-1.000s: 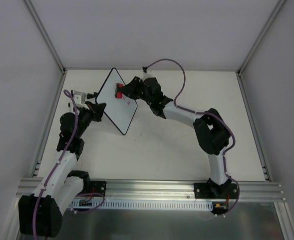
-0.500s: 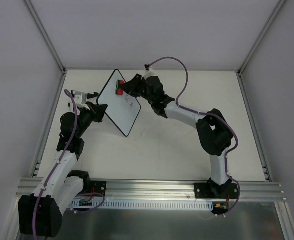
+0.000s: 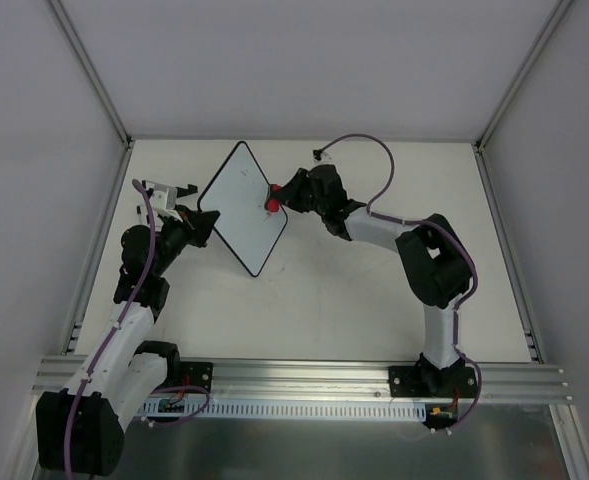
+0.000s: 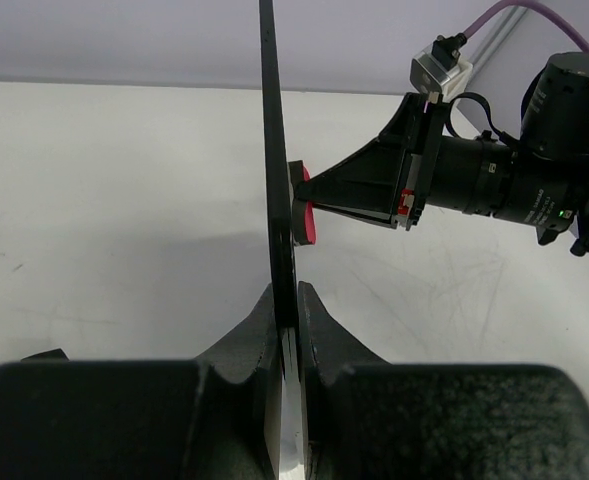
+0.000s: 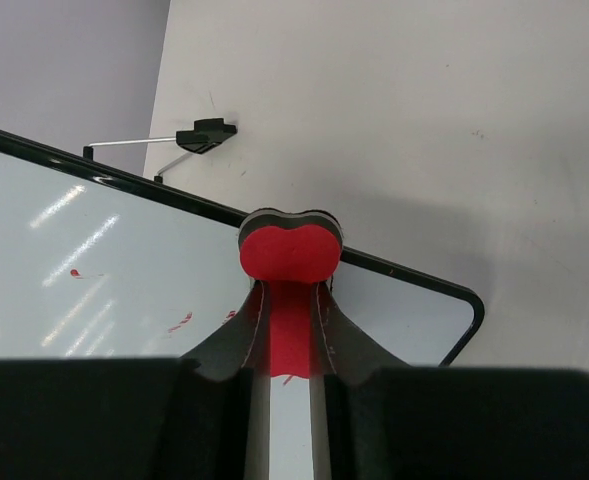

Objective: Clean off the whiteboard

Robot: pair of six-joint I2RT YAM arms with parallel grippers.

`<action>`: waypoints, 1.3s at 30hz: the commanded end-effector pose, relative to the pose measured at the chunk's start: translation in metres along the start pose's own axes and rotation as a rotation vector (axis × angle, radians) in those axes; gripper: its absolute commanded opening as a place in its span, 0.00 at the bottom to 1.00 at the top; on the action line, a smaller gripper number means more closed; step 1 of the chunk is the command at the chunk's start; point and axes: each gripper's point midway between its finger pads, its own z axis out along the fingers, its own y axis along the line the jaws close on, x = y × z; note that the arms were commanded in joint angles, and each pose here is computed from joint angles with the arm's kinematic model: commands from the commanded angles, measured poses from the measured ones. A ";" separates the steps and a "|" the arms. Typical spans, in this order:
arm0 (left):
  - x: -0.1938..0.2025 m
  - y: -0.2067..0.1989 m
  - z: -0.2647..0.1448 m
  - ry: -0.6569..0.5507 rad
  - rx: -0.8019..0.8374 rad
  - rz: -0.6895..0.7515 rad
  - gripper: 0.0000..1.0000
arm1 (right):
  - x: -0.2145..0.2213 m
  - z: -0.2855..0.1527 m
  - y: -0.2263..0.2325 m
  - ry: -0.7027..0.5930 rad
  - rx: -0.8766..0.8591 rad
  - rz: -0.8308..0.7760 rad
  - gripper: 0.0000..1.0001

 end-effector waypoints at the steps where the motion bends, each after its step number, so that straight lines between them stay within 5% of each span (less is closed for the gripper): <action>1: 0.041 -0.024 -0.008 0.164 0.141 0.009 0.00 | -0.015 0.001 0.037 -0.017 -0.086 -0.049 0.08; 13: 0.041 -0.027 -0.008 0.172 0.160 0.015 0.00 | -0.050 -0.016 0.155 -0.044 -0.291 -0.195 0.09; 20: 0.039 -0.025 -0.007 0.165 0.148 0.022 0.00 | -0.034 -0.021 0.188 -0.019 -0.354 -0.223 0.09; 32: 0.039 -0.024 -0.009 0.162 0.141 0.033 0.00 | -0.023 -0.003 0.063 -0.037 -0.101 -0.053 0.08; 39: 0.040 -0.025 -0.010 0.165 0.147 0.035 0.00 | -0.018 -0.002 0.050 -0.019 -0.079 -0.071 0.08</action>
